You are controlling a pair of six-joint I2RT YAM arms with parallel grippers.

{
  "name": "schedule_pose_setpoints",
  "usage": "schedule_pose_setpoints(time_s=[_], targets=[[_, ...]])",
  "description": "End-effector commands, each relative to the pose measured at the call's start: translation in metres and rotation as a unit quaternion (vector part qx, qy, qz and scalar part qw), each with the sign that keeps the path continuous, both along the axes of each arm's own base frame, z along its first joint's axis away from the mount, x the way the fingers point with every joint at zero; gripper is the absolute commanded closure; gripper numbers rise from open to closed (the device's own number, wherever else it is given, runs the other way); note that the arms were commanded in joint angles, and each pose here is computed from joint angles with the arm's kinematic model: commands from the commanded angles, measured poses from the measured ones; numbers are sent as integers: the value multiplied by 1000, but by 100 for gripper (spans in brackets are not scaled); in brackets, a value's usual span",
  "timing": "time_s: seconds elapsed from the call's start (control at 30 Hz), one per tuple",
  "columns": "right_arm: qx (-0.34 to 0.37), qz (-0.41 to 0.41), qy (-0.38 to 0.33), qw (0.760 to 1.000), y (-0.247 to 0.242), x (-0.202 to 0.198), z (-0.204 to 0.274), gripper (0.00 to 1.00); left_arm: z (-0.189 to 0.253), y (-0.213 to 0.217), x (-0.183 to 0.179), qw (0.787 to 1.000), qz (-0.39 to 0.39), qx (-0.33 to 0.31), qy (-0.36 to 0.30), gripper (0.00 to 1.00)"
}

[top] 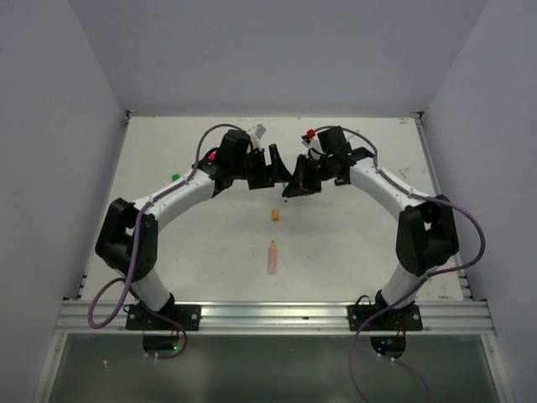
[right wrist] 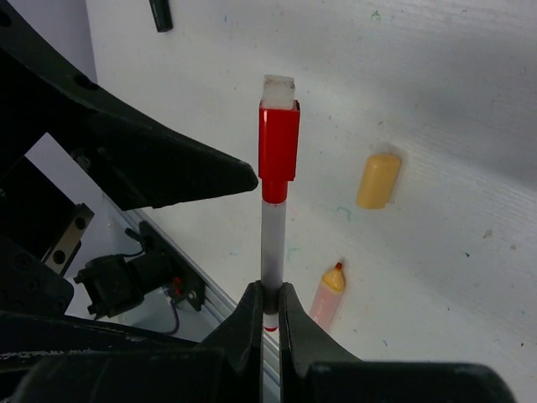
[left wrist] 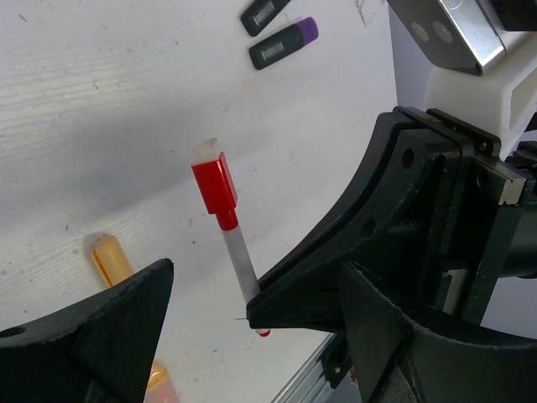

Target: Open the pen caps

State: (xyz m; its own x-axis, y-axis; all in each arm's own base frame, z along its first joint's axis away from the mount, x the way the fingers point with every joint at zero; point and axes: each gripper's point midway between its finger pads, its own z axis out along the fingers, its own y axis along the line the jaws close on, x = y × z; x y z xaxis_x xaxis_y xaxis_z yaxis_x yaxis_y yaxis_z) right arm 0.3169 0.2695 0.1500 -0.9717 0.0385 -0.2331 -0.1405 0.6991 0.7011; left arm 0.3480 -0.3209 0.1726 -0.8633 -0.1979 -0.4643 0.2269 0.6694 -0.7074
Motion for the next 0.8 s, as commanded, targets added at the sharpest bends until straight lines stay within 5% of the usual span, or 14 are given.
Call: schedule_pose_setpoints(time_s=[0.0,0.57,0.77], targets=[[40,18,-28,999,8,-10,27,100,10,-4,8,1000,6,-11,13,19],[49,22,-32,998,18,-27,34,100,11,6,27,999,35,-4,19,33],[36,17,-25,999,13,-32,25,100,16,20,27,999,38,-26,6,30]])
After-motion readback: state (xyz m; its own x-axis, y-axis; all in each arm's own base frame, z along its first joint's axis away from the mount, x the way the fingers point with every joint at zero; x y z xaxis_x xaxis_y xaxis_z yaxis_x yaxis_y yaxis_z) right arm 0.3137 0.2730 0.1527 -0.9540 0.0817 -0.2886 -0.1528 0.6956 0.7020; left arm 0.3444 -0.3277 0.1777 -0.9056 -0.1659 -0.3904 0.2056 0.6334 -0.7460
